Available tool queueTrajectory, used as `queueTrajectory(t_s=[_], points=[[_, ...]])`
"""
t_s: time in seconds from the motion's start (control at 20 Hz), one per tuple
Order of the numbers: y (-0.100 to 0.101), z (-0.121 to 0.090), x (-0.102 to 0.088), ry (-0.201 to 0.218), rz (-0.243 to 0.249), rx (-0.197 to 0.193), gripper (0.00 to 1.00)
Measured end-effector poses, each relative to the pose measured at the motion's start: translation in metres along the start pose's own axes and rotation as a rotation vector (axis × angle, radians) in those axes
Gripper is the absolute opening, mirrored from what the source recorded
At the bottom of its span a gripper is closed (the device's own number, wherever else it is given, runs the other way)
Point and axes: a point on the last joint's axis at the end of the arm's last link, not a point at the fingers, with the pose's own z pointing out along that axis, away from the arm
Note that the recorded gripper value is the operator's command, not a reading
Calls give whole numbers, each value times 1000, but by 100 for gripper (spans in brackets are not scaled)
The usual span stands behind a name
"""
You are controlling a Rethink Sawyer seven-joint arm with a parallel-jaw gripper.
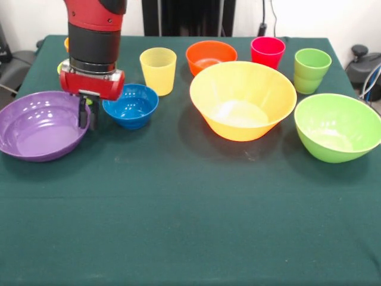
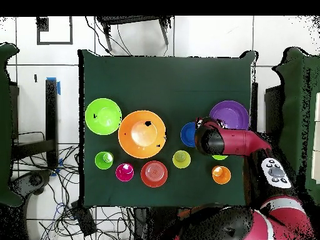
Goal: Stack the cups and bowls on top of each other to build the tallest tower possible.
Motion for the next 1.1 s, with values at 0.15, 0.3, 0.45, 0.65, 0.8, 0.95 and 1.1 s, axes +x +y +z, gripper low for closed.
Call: queueTrajectory(t_s=[0.15,0.3,0.45,0.65,0.8,0.95,1.1], points=[[-1,-2,-3,-2,14,-13,100],[-11,-6,-4,2,37,-18,100],[-36,-13,-6,11,75,-8,100],[-59,-19,-8,11,107,5,100],[-70,-23,-11,1,120,11,100],[-73,-25,-13,-3,124,14,100],[-72,-25,-13,-4,123,11,100]])
